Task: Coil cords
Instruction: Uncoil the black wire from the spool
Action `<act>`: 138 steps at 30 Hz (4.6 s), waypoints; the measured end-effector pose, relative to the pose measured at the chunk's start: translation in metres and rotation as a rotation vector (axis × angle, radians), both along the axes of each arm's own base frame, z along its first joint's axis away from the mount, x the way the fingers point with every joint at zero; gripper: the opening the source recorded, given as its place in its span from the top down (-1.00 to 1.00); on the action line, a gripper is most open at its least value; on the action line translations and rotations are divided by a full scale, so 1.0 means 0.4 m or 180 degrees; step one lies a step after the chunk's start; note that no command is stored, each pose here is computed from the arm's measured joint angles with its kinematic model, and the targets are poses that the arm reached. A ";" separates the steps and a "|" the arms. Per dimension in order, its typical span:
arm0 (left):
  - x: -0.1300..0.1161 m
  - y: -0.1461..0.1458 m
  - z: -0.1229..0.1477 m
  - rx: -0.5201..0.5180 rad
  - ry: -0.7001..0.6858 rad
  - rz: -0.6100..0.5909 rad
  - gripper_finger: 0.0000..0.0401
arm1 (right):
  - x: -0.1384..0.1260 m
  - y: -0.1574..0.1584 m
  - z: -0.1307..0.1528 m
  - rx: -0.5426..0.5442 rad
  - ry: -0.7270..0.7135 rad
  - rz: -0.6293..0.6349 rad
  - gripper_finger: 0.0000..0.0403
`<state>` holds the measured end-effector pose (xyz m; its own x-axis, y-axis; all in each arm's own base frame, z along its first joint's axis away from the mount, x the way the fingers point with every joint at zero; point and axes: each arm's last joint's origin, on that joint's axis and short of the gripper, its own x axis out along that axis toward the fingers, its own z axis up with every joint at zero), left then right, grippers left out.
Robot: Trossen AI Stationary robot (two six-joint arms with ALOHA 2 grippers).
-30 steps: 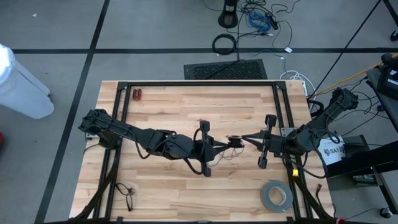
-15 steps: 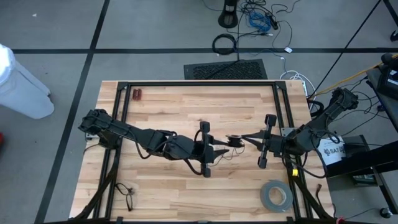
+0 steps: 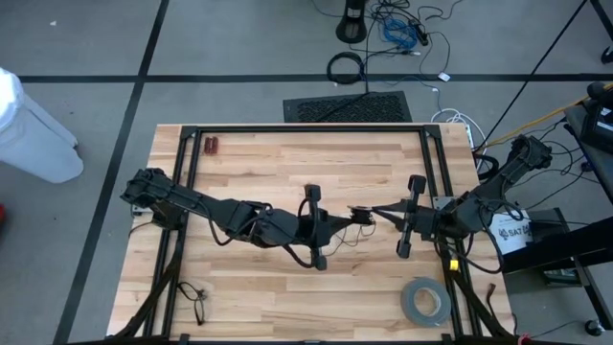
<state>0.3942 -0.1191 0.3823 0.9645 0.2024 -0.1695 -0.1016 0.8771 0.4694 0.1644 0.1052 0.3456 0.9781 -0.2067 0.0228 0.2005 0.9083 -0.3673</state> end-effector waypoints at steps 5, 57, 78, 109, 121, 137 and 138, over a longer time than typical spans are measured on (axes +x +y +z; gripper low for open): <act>-0.003 -0.004 -0.003 0.0027 0.0036 0.0054 0.98 | -0.004 -0.002 0.000 0.0128 -0.0024 -0.0143 0.95; -0.133 -0.130 0.036 -0.0577 0.0070 0.0177 1.00 | 0.100 0.071 -0.255 0.0967 0.0769 0.0551 0.95; -0.151 -0.154 0.008 -0.0641 0.0452 -0.0118 1.00 | 0.074 0.121 -0.038 0.0781 0.0342 0.0883 1.00; -0.159 -0.234 0.016 -0.0248 0.0286 -0.0878 1.00 | 0.164 0.074 0.014 0.0330 0.0643 0.0428 1.00; -0.185 -0.261 0.012 -0.0021 0.0293 -0.0585 1.00 | 0.120 0.081 -0.063 0.0762 0.1472 0.0199 1.00; -0.234 -0.254 0.041 0.0200 0.0153 0.0129 1.00 | 0.031 0.125 -0.113 0.1235 0.2073 0.0070 1.00; -0.237 -0.253 0.042 0.0213 0.0140 0.0198 1.00 | 0.027 0.130 -0.117 0.1262 0.2097 0.0098 1.00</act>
<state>0.2993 -0.2204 0.3991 0.9416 0.2741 -0.1956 -0.1329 0.8363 0.5319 0.1750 0.1572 0.2989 0.7695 -0.0503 -0.6367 0.0258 0.9985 -0.0478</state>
